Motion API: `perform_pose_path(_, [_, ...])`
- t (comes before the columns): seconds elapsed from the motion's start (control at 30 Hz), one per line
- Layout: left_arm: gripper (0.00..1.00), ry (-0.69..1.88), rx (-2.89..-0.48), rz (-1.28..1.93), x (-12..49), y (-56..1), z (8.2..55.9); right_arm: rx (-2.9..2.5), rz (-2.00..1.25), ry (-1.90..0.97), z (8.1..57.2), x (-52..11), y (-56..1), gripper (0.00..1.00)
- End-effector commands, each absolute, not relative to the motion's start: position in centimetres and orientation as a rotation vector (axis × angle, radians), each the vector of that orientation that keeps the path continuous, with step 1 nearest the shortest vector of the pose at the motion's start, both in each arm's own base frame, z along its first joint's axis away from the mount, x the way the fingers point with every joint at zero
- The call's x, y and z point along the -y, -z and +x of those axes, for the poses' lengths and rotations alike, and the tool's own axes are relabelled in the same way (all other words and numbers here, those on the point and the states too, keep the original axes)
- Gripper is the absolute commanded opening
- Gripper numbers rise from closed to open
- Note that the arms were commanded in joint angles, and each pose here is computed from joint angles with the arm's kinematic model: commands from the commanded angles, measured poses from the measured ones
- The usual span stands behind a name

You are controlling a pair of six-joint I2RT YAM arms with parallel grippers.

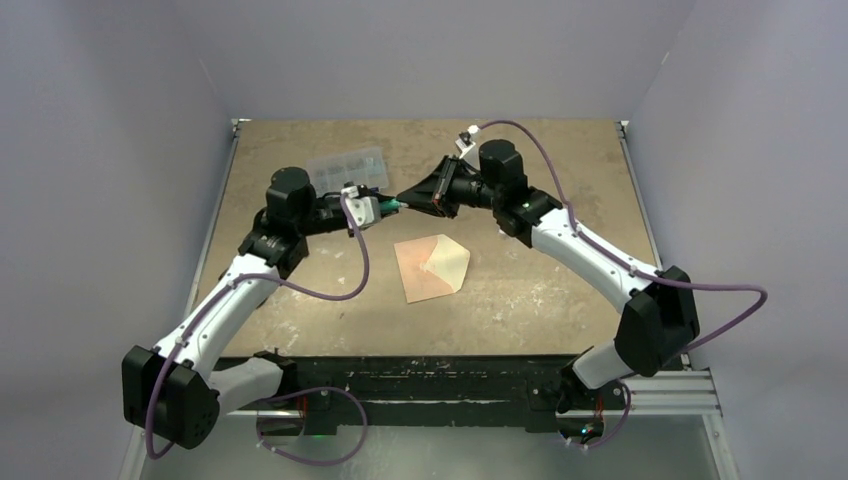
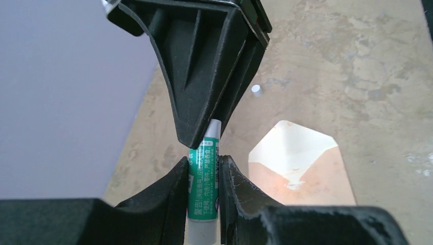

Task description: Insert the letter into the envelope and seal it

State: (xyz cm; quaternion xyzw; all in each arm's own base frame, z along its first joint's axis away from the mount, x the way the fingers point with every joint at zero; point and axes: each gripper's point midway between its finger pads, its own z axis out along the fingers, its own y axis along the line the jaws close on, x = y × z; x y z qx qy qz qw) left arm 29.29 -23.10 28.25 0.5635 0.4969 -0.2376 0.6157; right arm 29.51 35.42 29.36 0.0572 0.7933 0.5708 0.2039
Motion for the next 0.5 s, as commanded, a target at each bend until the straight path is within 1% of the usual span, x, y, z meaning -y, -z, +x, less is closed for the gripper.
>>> perform_pose_path(0.0, [0.0,0.259,-1.033,1.282,21.6,-31.5,32.8,-2.175,0.483,-1.727,29.4,-35.0,-32.3,0.0])
perform_pose_path(0.03, [0.0,0.288,-1.078,1.262,21.6,-31.5,33.0,-2.115,0.412,-1.678,30.0,-34.7,-33.3,0.14])
perform_pose_path(0.07, [0.0,0.335,-1.131,1.229,21.7,-31.6,33.0,-2.047,0.297,-1.633,30.4,-34.6,-34.6,0.35])
perform_pose_path(0.1, [0.0,0.396,-1.183,1.179,21.9,-32.0,33.1,-1.983,0.152,-1.588,30.4,-34.6,-35.7,0.53])
perform_pose_path(0.13, [0.0,0.481,-1.231,1.12,22.3,-32.3,32.8,-1.955,0.008,-1.528,30.1,-34.5,-35.9,0.68])
perform_pose_path(0.17, [0.0,0.569,-1.26,1.09,22.8,-32.6,32.1,-1.935,-0.098,-1.463,29.8,-34.1,-35.7,0.78])
perform_pose_path(0.23, [0.0,0.737,-1.285,1.046,23.7,-33.4,30.4,-1.861,-0.261,-1.345,29.2,-33.0,-35.2,0.87])
perform_pose_path(0.27, [0.0,0.799,-1.303,1.015,24.0,-33.8,29.8,-1.81,-0.331,-1.309,28.9,-32.5,-35.0,0.89])
perform_pose_path(0.37, [0.0,0.962,-1.398,0.888,24.3,-34.4,28.6,-1.678,-0.562,-1.253,26.7,-31.8,-34.7,0.9])
perform_pose_path(0.47, [0.0,1.073,-1.468,0.876,24.7,-34.3,27.5,-1.633,-0.636,-1.215,26.1,-31.5,-35.4,0.88])
